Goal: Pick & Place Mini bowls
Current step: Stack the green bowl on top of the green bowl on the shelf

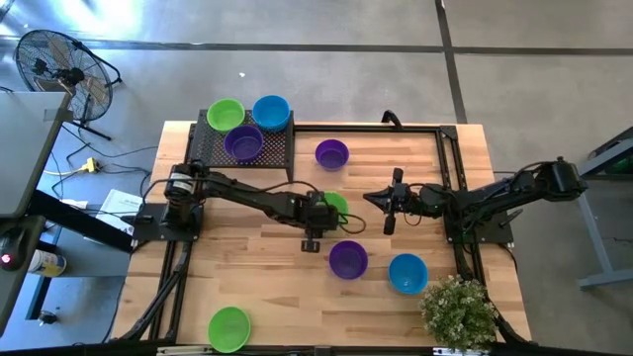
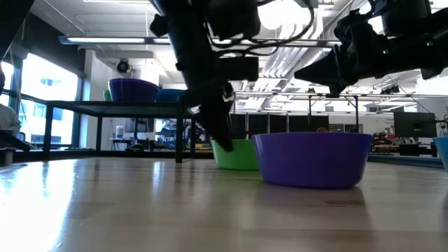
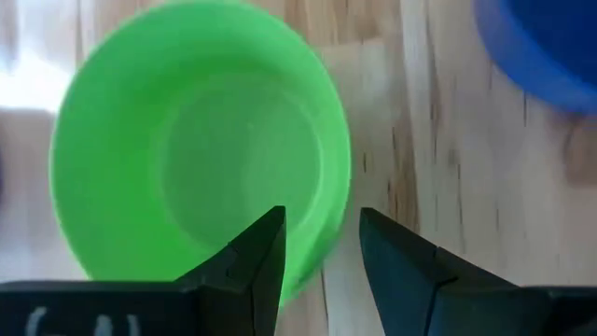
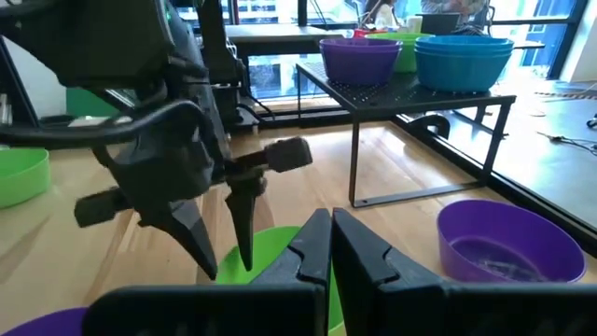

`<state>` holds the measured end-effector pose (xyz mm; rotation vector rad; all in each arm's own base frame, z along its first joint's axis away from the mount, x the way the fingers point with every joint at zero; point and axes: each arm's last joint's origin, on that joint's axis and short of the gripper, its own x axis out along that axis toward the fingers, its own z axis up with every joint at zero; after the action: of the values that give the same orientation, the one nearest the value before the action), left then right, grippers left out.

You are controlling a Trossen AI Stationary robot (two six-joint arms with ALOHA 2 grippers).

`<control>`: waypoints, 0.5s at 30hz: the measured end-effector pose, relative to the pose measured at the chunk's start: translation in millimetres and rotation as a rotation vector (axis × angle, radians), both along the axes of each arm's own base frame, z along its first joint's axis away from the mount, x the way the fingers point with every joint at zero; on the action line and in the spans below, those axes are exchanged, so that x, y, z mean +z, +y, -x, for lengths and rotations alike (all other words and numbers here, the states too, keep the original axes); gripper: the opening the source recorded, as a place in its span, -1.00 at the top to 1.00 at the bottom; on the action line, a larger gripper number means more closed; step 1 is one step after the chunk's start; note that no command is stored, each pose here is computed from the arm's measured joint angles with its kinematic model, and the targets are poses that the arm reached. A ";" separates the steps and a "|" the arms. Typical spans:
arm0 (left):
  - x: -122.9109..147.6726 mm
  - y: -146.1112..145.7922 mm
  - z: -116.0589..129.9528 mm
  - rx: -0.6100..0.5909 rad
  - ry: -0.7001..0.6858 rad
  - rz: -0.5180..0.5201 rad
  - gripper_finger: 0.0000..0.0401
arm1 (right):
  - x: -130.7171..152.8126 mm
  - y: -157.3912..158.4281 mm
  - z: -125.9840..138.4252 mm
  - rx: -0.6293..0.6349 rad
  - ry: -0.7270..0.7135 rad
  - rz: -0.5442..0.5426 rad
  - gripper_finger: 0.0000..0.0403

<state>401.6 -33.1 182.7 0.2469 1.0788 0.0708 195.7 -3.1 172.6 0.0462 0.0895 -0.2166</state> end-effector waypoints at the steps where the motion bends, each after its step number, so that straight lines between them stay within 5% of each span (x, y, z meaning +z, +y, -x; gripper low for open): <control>1: 1.1 0.0 -0.8 0.000 -0.012 -0.001 0.33 | 0.2 0.0 0.0 0.000 -0.002 0.000 1.00; 9: -5.7 2.6 -6.5 -0.007 -0.016 -0.023 0.38 | 0.2 0.2 0.0 0.006 0.001 0.013 1.00; 15: -10.4 2.7 -4.8 -0.012 0.014 -0.032 0.72 | 0.2 0.2 0.0 0.006 0.001 0.014 0.99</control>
<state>406.4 -30.4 172.3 0.2828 1.0911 0.0758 195.8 -2.9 172.8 0.0319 0.0889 -0.2117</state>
